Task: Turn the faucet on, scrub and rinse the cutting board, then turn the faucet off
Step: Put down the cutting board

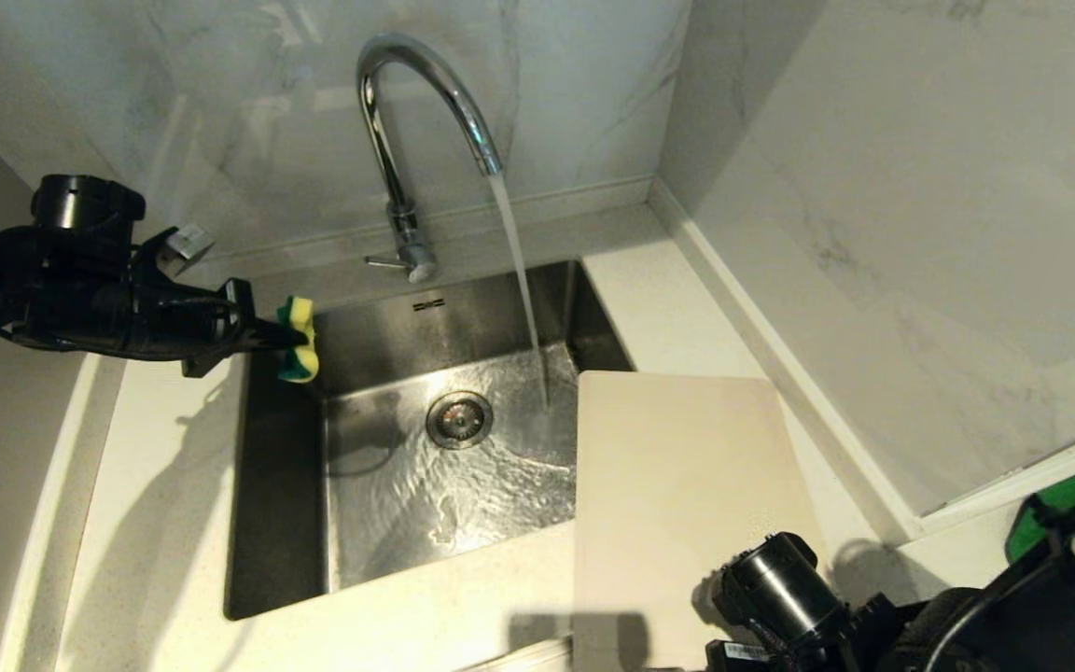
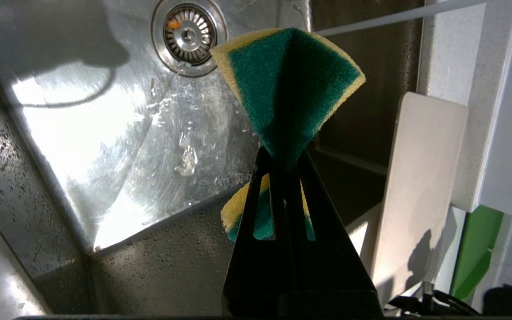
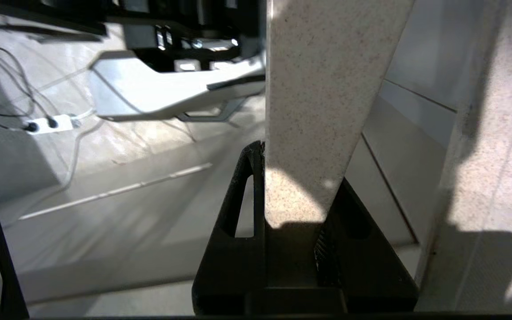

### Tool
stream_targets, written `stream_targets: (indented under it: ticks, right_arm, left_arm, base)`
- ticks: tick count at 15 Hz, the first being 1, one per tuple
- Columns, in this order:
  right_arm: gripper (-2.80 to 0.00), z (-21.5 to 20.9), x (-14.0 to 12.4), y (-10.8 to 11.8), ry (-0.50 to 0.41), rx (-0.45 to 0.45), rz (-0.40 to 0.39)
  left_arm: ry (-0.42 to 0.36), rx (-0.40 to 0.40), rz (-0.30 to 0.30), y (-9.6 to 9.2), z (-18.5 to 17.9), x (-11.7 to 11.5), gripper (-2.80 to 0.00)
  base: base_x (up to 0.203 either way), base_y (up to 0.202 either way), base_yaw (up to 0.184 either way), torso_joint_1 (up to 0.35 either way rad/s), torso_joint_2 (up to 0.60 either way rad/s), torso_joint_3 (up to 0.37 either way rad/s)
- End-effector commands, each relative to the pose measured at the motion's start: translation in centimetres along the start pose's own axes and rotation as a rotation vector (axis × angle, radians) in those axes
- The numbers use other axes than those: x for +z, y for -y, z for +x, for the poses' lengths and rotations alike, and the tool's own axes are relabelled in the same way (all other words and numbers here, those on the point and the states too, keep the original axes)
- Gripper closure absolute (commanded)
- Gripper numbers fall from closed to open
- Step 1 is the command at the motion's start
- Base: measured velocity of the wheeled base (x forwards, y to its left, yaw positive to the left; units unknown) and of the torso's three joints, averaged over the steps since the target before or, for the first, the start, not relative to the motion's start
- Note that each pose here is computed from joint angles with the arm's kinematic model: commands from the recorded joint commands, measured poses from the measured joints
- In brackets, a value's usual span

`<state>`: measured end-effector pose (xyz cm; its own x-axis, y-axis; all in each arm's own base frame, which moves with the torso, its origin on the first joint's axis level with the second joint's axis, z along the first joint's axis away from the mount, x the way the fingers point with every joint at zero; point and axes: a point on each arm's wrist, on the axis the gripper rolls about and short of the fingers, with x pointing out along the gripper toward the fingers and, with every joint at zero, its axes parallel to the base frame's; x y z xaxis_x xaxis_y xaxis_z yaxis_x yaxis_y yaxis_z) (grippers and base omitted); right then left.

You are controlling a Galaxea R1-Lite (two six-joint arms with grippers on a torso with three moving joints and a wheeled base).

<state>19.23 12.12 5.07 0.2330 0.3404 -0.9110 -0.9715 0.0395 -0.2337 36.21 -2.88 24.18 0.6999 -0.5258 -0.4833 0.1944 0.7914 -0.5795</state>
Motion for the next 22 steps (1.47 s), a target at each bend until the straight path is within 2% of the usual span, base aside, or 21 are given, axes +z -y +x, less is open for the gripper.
stream_targets:
  ticks: [1, 9, 22]
  right_arm:
    - [0.00, 1.3, -0.6, 0.2, -0.020, 0.035, 0.017]
    - [0.00, 1.4, -1.7, 1.2, -0.030, 0.020, 0.051]
    - [0.00, 1.6, -2.6, 1.6, -0.046, 0.023, 0.058]
  left_arm:
    - [0.003, -0.004, 0.000, 0.0, 0.1, 0.2, 0.00]
    - [-0.006, -0.009, 0.000, 0.0, 0.5, 0.1, 0.00]
    - [-0.006, -0.020, 0.009, 0.4, 0.9, 0.2, 0.00]
  base:
    - [0.000, 0.000, 0.000, 0.000, 0.00, 0.000]
    - [0.000, 0.000, 0.000, 0.000, 0.00, 0.000]
    - [0.000, 0.000, 0.000, 0.000, 0.00, 0.000]
